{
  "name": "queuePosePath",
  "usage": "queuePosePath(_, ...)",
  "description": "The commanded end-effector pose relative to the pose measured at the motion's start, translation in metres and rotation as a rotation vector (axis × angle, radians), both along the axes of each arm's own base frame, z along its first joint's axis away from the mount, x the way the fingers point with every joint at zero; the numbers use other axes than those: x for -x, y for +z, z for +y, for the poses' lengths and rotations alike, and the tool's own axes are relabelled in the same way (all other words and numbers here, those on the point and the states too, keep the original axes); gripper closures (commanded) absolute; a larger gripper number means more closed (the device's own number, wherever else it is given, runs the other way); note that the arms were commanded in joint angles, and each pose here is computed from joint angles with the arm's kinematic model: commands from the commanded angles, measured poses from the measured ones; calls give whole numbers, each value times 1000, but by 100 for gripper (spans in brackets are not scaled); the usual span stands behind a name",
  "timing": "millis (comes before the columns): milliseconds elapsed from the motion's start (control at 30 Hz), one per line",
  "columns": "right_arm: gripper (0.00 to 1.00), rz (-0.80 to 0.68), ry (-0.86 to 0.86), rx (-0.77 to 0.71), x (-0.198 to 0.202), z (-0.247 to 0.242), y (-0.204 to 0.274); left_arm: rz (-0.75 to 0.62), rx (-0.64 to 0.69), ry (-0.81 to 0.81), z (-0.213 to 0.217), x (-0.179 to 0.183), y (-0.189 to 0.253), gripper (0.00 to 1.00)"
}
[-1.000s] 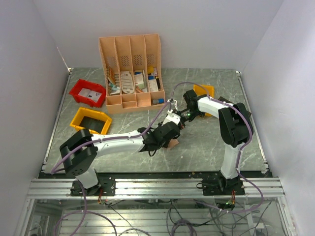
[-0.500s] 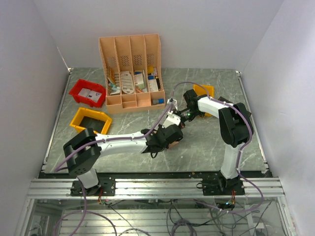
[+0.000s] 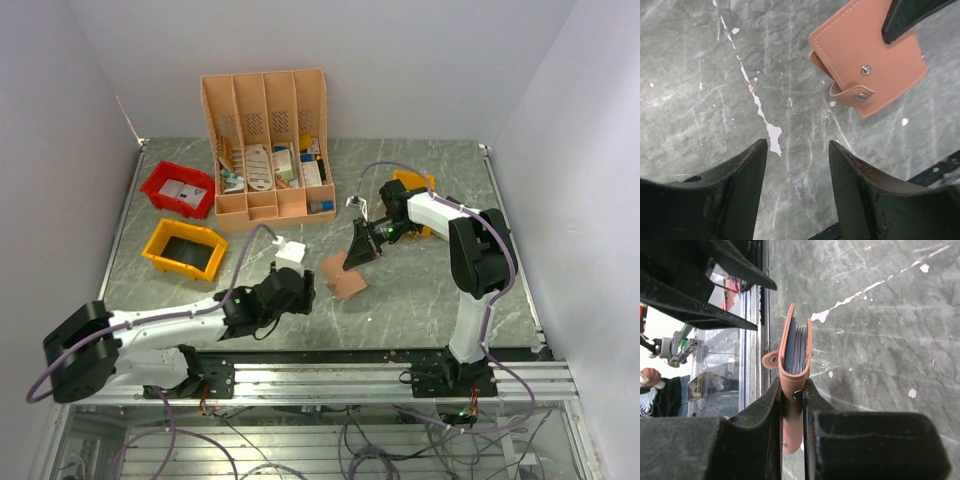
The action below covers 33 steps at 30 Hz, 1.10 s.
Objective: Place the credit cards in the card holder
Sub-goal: Open the card holder at the center of the board.
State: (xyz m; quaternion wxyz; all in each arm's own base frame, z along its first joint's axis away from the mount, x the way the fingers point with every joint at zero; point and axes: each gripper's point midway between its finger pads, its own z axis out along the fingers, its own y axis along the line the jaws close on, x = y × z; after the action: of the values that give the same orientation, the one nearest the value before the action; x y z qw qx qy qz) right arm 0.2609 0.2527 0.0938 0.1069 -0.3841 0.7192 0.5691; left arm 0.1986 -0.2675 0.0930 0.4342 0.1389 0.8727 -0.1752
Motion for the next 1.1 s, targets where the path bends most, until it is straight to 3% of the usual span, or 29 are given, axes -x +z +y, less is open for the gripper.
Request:
queuePosePath(0, 100, -83, 28, -97, 1, 0, 33, -48, 385, -40, -23, -1, 51, 33)
queuePosePath(167, 100, -150, 10, -89, -2, -1, 40, -59, 685, 2, -17, -4, 84, 15)
queuePosePath(333, 100, -175, 60, -185, 8, -2, 62, -17, 929, -5, -14, -15, 99, 14)
queuePosePath(433, 100, -192, 91, -242, 16, -5, 75, -19, 999, -80, -16, -15, 103, 19)
queuePosePath(600, 100, -226, 93, -272, 18, -6, 87, -23, 989, -199, -28, -18, 106, 58)
queuePosePath(800, 100, -232, 91, -278, 20, -6, 91, -36, 947, -267, -42, -22, 109, 60)
queuePosePath(1067, 100, -231, 89, -289, 21, -6, 92, -22, 887, -212, -38, -28, 92, 62)
